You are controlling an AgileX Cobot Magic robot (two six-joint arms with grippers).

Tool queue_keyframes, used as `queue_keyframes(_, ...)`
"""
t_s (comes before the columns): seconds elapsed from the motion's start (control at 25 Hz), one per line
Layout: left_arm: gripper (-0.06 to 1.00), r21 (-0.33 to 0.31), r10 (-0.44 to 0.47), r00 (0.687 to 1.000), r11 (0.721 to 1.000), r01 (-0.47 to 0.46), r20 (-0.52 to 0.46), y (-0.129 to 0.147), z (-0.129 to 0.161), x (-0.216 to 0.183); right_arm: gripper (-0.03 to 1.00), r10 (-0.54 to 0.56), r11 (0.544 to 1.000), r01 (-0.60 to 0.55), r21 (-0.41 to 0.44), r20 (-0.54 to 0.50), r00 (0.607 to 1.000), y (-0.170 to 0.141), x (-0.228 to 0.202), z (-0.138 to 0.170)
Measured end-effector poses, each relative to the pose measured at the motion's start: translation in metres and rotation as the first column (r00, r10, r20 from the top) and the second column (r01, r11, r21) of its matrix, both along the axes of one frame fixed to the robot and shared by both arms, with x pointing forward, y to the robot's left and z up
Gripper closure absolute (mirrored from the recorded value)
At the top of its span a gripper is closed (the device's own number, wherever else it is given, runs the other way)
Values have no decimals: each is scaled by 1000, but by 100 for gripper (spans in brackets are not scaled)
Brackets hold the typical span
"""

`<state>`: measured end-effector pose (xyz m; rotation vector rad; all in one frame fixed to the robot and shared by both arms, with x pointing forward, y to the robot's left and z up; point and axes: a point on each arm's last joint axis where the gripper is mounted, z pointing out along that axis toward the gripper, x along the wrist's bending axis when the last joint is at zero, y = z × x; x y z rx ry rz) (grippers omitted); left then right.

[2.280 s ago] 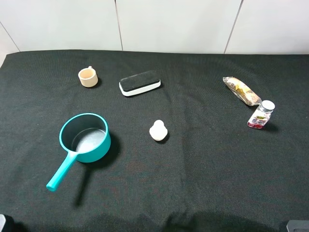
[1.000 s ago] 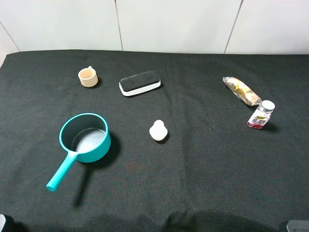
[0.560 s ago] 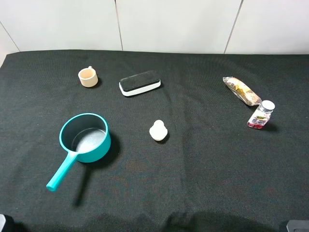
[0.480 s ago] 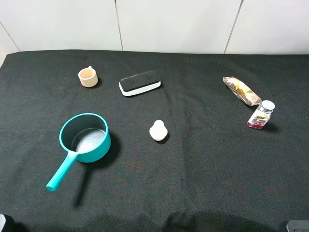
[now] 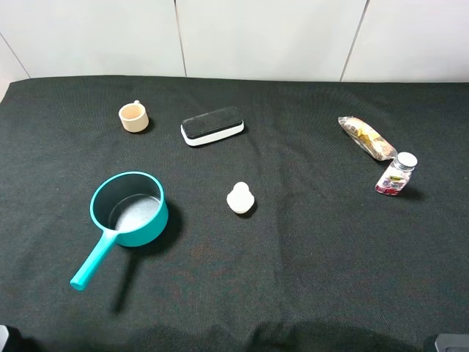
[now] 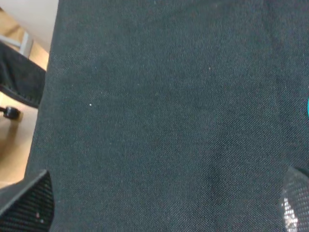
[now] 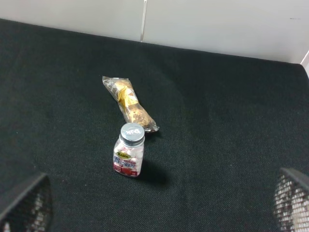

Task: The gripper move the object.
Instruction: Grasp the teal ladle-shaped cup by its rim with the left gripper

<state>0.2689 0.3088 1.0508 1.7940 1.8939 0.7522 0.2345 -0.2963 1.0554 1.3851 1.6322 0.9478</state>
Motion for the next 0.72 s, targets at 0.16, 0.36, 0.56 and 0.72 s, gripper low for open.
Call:
queue_keyframes(0.16,-5,1,-7,998,1000,7,-69,1,6,21,27,0,1000,0,0,0,1000,0,0,0)
queue_keyframes(0.36,-5,-4,-11,986,1000,11,-164,2,5,55,27,0,1000,0,0,0,1000,0,0,0)
queue_keyframes(0.56,-5,-8,-19,973,1000,17,-230,4,-4,92,27,0,1000,0,0,0,1000,0,0,0)
queue_keyframes(0.72,-5,-12,-24,962,1000,22,-271,5,-10,125,27,0,1000,0,0,0,1000,0,0,0)
